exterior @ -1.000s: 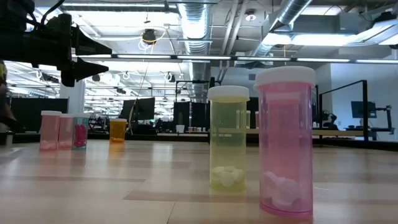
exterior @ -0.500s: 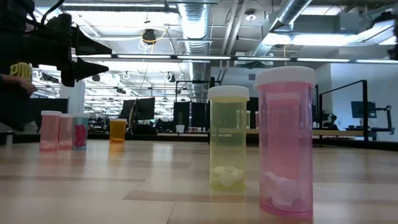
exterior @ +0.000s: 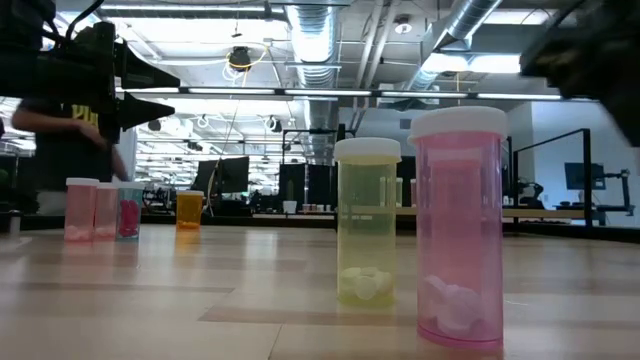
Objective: Pick and place medicine bottles onto shelf by color
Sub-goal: Put the blue pill bottle on the shelf
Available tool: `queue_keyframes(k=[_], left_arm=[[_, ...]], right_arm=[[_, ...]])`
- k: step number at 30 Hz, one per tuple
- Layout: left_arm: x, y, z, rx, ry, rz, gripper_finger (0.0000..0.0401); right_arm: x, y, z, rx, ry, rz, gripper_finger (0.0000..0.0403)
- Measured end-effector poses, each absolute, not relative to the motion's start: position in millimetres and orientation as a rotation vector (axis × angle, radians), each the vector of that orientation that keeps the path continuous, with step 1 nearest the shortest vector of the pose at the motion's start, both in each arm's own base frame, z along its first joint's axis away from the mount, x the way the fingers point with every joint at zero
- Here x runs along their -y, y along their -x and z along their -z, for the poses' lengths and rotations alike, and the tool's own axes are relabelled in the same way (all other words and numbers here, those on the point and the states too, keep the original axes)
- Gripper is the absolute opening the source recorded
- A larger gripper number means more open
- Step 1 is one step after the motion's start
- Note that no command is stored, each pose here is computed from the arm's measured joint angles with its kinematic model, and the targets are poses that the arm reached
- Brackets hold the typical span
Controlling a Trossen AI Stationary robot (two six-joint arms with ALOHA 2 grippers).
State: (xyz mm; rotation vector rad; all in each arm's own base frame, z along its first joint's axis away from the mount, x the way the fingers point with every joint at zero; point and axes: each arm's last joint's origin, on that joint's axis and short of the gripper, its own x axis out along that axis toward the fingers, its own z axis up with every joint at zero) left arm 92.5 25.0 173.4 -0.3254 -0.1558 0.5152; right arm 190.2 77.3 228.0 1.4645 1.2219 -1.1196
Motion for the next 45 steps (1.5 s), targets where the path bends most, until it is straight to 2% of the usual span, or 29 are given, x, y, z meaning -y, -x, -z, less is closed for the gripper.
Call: queue_keyframes(k=[5,10,18,23,26,36,45], left_arm=[[-25,-92,-174,0.156,0.325,-0.515,0.0312],[-25,-92,-173,0.156,0.325,-0.515,0.0312],[-25,-92,-174,0.157,0.326,-0.515,0.0312],[-25,-92,-173,0.156,0.325,-0.515,0.0312],[-25,-92,-173,0.157,0.325,-0.515,0.0312],[-25,-92,-173,0.156,0.325,-0.515,0.0312],[-25,-92,-173,0.156,0.326,-0.515,0.0312]], right_arm=[[-27,-185,-241,-1.083,-1.611,1.250,0.0155],[15,-176,-254,-0.839,-1.768,1.314,0.0157],[57,-161,-258,-0.534,-2.005,1.524,0.0158],[78,-157,-253,-0.415,-2.047,1.651,0.0161],[91,-155,-249,-0.355,-2.071,1.710,0.0165],[141,-147,-237,-0.261,-2.062,1.712,0.0170],[179,-141,-229,-0.243,-2.119,1.751,0.0170]])
